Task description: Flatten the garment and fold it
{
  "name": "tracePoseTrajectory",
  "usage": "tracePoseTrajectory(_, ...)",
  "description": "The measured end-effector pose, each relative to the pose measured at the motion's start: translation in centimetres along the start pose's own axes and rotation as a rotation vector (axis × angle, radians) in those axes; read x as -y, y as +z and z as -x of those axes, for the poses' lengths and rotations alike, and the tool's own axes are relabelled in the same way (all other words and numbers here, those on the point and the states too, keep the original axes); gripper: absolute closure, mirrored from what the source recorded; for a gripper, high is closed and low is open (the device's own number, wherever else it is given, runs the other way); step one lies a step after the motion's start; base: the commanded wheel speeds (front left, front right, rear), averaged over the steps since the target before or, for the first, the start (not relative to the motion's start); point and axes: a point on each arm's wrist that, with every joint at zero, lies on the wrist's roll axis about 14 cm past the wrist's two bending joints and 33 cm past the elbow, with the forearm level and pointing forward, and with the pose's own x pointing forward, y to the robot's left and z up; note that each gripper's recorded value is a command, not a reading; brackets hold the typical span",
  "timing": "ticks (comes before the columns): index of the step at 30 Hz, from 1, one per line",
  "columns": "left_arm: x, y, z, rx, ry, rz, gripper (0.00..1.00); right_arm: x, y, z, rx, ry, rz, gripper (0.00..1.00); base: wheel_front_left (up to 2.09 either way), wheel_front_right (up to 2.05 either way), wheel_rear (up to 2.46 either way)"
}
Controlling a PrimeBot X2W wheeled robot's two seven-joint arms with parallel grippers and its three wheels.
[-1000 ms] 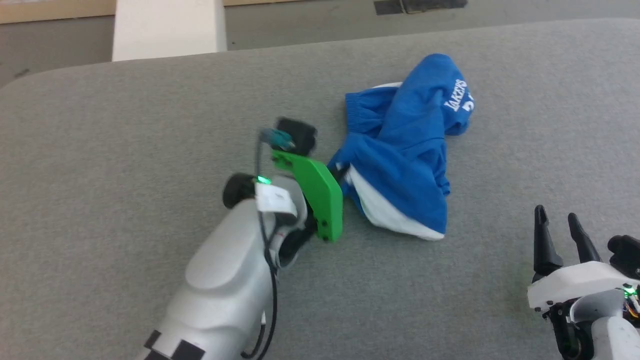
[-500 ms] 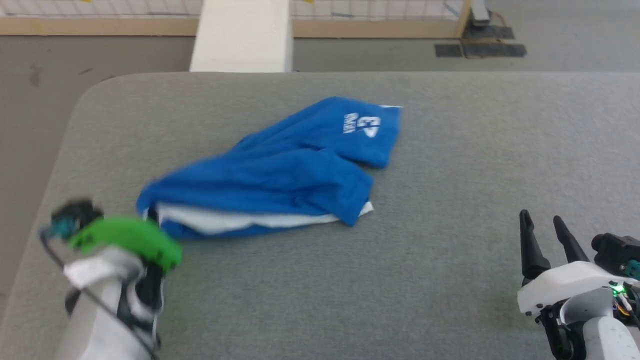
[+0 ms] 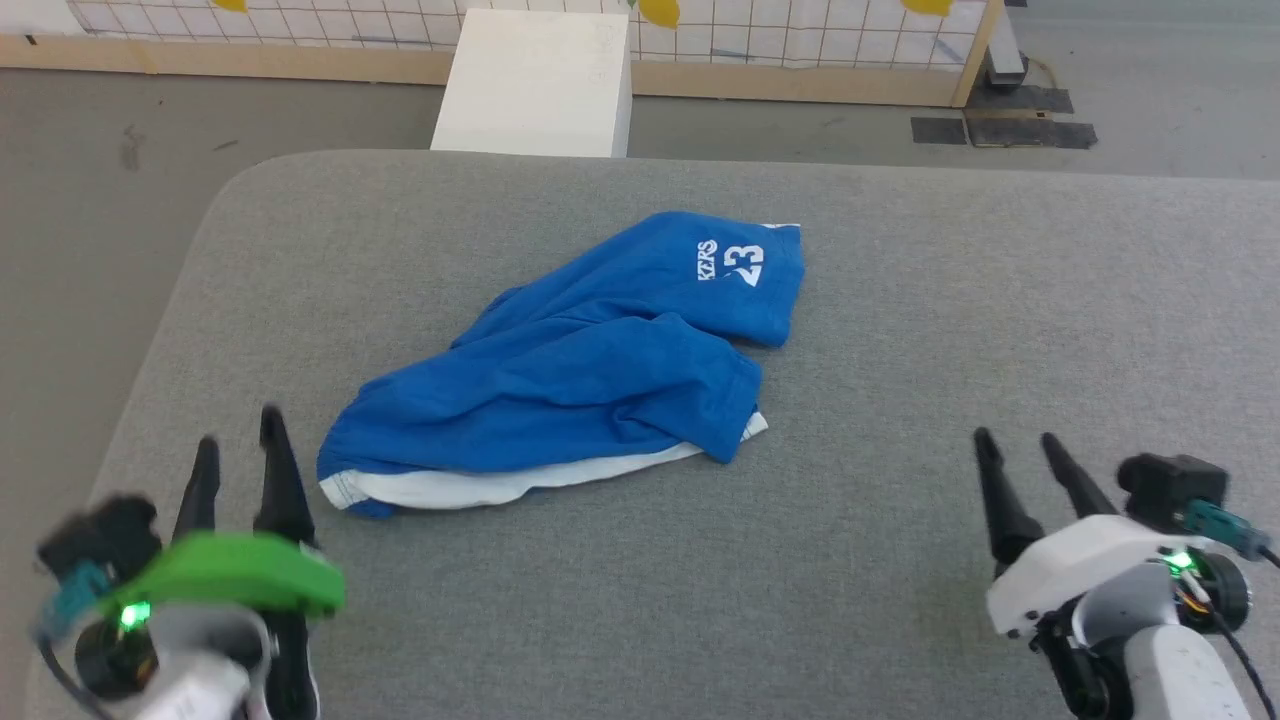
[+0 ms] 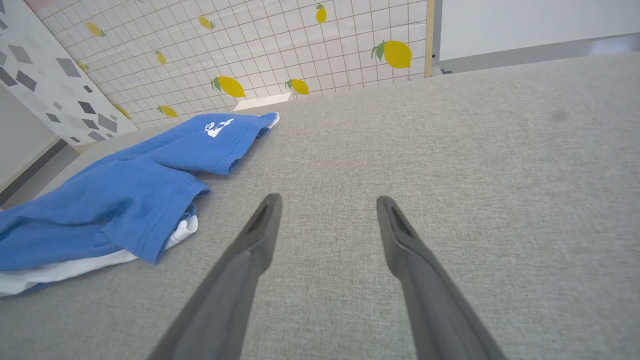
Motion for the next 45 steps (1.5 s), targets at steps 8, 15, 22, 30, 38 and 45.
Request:
tracePoseTrajectory(8,-0.8,-1.1,3.4,0.039,0.01,-0.157,0.0,-5.2,-2.1,-1.4,-0.172,0.148,0.111,0.0,0.0,0.0,0.0)
tracePoseTrajectory(15,-0.1,-0.6,3.5,0.08,0.009,-0.16,0.0,-10.6,-3.4,-4.2,-0.357,0.287,0.317,0.0,0.0,0.0,0.0)
tracePoseTrajectory(22,-0.2,-1.1,3.1,0.075,0.006,-0.164,0.0,-11.7,-5.5,-6.4,-0.507,0.306,0.472,0.0,0.0,0.0,0.0)
tracePoseTrajectory(30,-0.7,-2.0,2.8,0.054,0.019,-0.154,0.0,-11.6,-8.8,-7.0,-0.614,0.324,0.527,0.0,0.0,0.0,0.0)
tracePoseTrajectory(38,-1.2,-2.3,2.2,0.046,0.027,-0.172,0.0,-13.3,-9.5,-7.6,-0.577,0.393,0.53,0.0,0.0,0.0,0.0)
tracePoseTrajectory(45,-0.9,-3.1,2.1,0.024,0.009,-0.166,0.0,-14.0,-9.2,-7.6,-0.542,0.417,0.466,1.0,0.0,0.0,0.0)
